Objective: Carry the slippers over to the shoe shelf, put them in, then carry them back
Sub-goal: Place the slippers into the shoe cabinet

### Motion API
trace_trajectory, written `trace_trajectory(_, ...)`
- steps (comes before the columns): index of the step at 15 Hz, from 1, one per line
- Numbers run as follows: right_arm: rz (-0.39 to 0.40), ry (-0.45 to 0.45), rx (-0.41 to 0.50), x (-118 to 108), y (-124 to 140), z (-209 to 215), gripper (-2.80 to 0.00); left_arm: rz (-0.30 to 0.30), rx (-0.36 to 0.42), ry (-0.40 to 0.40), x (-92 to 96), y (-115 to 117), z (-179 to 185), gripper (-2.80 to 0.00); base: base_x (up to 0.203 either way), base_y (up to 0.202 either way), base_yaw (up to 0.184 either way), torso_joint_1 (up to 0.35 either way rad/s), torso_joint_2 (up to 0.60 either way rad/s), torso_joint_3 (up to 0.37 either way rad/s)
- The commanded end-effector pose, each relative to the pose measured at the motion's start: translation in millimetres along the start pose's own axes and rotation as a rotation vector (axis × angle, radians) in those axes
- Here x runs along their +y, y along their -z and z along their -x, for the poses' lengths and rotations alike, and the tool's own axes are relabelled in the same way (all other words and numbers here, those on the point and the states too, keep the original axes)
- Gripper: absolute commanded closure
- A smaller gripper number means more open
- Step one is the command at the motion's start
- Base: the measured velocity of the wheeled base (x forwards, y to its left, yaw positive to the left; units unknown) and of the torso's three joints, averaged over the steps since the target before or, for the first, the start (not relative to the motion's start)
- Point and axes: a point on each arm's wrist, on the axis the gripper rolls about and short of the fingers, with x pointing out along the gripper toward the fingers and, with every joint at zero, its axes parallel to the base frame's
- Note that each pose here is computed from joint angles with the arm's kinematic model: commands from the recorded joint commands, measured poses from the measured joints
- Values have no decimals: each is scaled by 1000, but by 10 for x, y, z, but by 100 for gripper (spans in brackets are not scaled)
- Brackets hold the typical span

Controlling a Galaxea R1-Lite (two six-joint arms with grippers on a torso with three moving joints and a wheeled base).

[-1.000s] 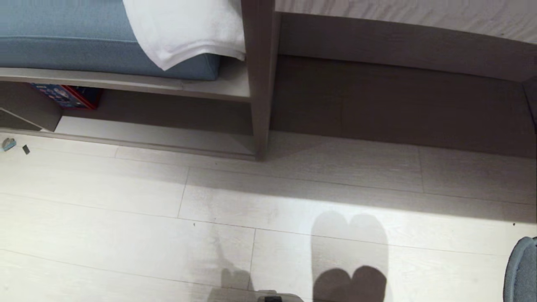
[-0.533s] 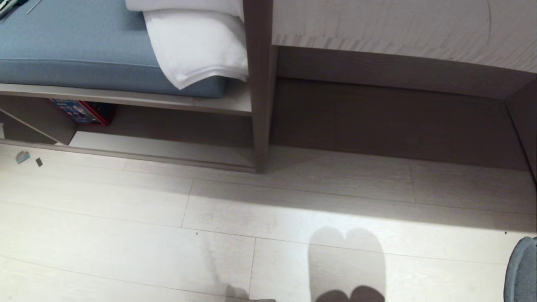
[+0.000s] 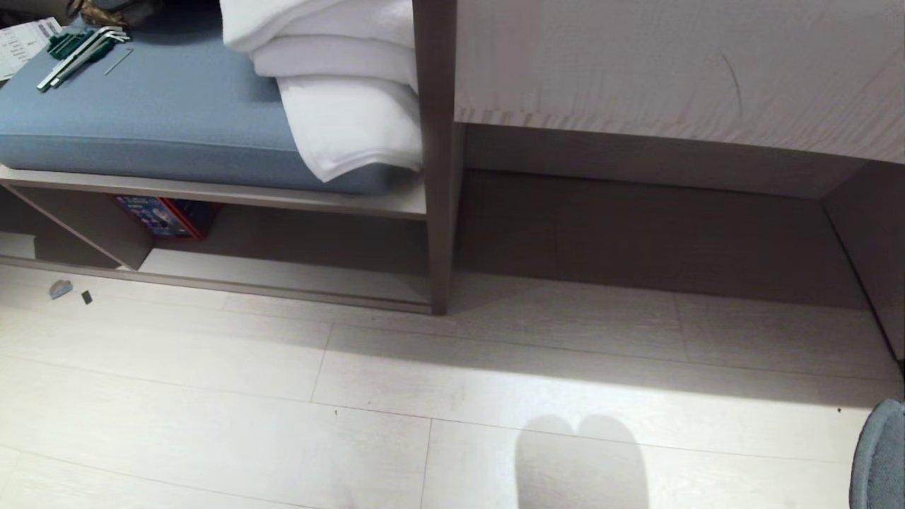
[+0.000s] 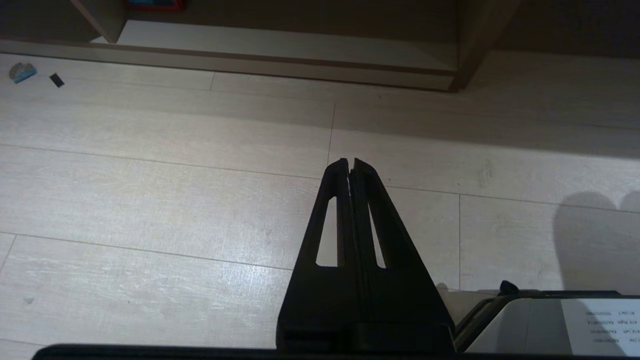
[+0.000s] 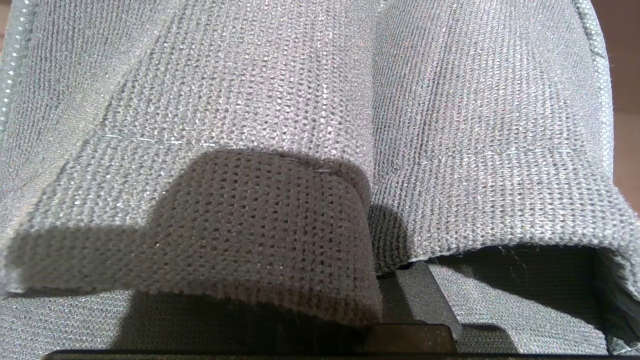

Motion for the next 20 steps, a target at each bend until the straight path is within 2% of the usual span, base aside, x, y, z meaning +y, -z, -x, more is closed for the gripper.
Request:
trace_trajectory(1,0,-1,2,0,0,-1,0,1,-1,0,0,-1,0,0,0,0,0,-2,1,199)
trace_trajectory(20,-1,-1,2,0,0,-1,0,1,-1,0,0,-1,0,0,0,0,0,1,2,204)
